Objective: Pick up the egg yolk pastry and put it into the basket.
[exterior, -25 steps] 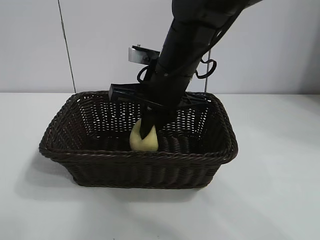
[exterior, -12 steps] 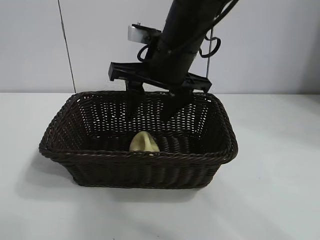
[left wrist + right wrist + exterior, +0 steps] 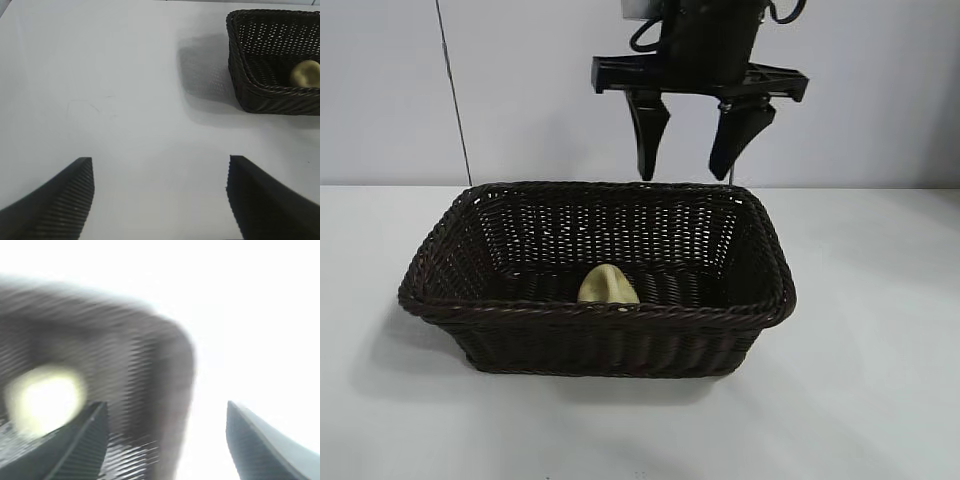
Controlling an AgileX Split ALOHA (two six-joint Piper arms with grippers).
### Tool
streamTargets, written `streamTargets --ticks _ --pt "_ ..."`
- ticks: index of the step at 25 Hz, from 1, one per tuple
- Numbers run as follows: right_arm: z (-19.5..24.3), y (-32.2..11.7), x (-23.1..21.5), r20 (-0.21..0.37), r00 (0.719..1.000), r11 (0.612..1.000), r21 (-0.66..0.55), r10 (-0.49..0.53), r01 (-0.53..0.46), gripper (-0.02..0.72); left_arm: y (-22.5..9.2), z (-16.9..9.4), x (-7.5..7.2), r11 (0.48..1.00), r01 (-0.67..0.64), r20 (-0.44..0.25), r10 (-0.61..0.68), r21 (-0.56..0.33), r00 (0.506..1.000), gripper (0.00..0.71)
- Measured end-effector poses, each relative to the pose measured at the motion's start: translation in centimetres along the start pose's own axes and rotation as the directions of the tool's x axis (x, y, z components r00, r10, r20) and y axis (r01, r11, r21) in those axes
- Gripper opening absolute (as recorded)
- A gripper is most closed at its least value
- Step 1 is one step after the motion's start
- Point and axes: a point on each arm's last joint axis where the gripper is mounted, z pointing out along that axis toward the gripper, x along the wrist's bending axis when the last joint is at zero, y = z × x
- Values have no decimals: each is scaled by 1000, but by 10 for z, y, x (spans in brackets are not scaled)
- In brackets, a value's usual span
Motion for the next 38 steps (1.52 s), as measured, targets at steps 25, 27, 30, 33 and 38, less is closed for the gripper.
streamTargets --ticks 25,27,30,33,38 --pt "-12 1 -195 233 932 960 -31 278 -279 486 0 0 0 1000 0 0 0 0 1000 540" --pt "-15 -6 -191 223 937 962 -18 269 -272 486 0 0 0 1000 0 0 0 0 1000 540" --pt "-22 -20 -185 194 944 962 5 267 -273 486 0 0 0 1000 0 0 0 0 1000 540" --pt "-29 -42 -179 169 950 961 35 264 -273 486 0 0 0 1000 0 0 0 0 1000 540" --pt "-49 -89 -167 152 952 959 61 265 -277 486 0 0 0 1000 0 0 0 0 1000 540"
